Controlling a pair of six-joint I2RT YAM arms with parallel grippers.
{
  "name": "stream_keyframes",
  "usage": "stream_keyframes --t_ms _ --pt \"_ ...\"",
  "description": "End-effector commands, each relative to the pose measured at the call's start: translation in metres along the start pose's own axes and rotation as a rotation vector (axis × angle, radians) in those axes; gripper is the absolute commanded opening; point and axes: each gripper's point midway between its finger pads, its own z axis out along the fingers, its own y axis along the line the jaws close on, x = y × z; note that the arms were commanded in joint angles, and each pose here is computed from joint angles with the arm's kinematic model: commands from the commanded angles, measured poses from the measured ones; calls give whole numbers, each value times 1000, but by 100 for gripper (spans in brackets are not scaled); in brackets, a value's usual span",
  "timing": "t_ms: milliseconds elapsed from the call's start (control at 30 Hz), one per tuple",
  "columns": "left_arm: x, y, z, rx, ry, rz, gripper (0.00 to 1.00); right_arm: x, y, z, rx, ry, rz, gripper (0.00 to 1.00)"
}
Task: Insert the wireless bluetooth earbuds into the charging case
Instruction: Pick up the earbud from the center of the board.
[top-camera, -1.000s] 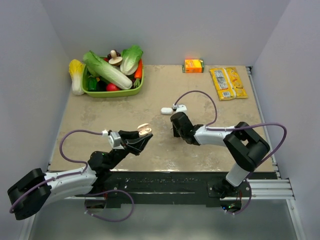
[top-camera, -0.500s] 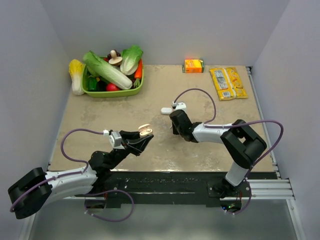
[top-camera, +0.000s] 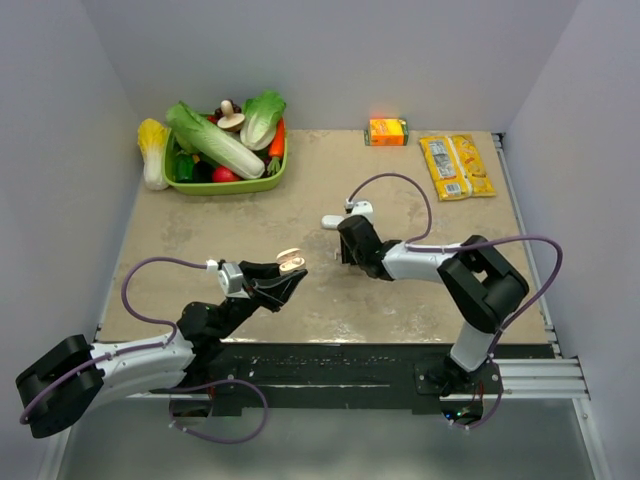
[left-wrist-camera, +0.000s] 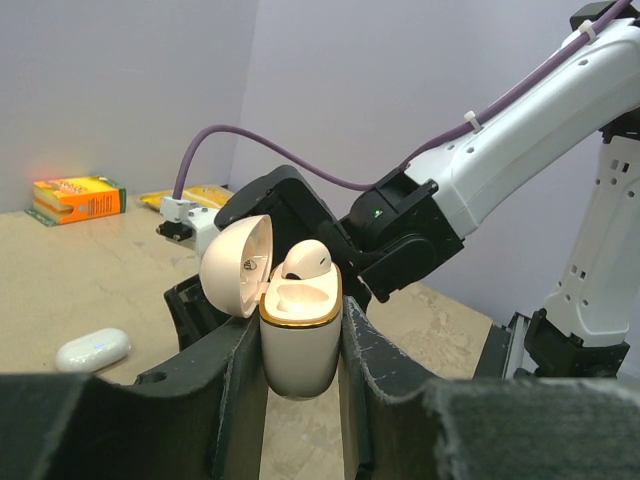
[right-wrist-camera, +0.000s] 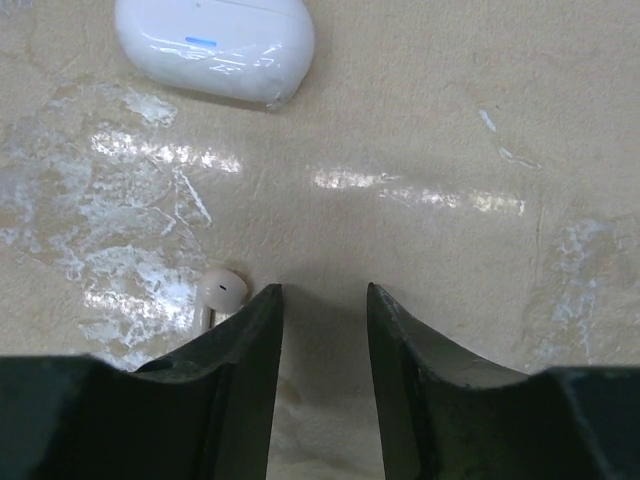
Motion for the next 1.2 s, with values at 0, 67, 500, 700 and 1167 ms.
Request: stream_keyframes --t_ms 0,67,500,700,1167 --pt "-44 -10 -41 61 -249 -27 0 -21 -8 -20 25 -60 123 45" --pt "-45 -9 -41 55 -253 -25 0 -29 -1 -27 -13 -80 186 46" --pt "-46 -10 -41 58 -254 -32 0 -27 50 -12 -104 22 137 47" --pt "-44 -9 -41 49 -245 -32 0 -18 46 -3 -44 35 100 47" --pt "-42 -8 -39 47 -238 -31 0 16 33 4 56 89 -11 45"
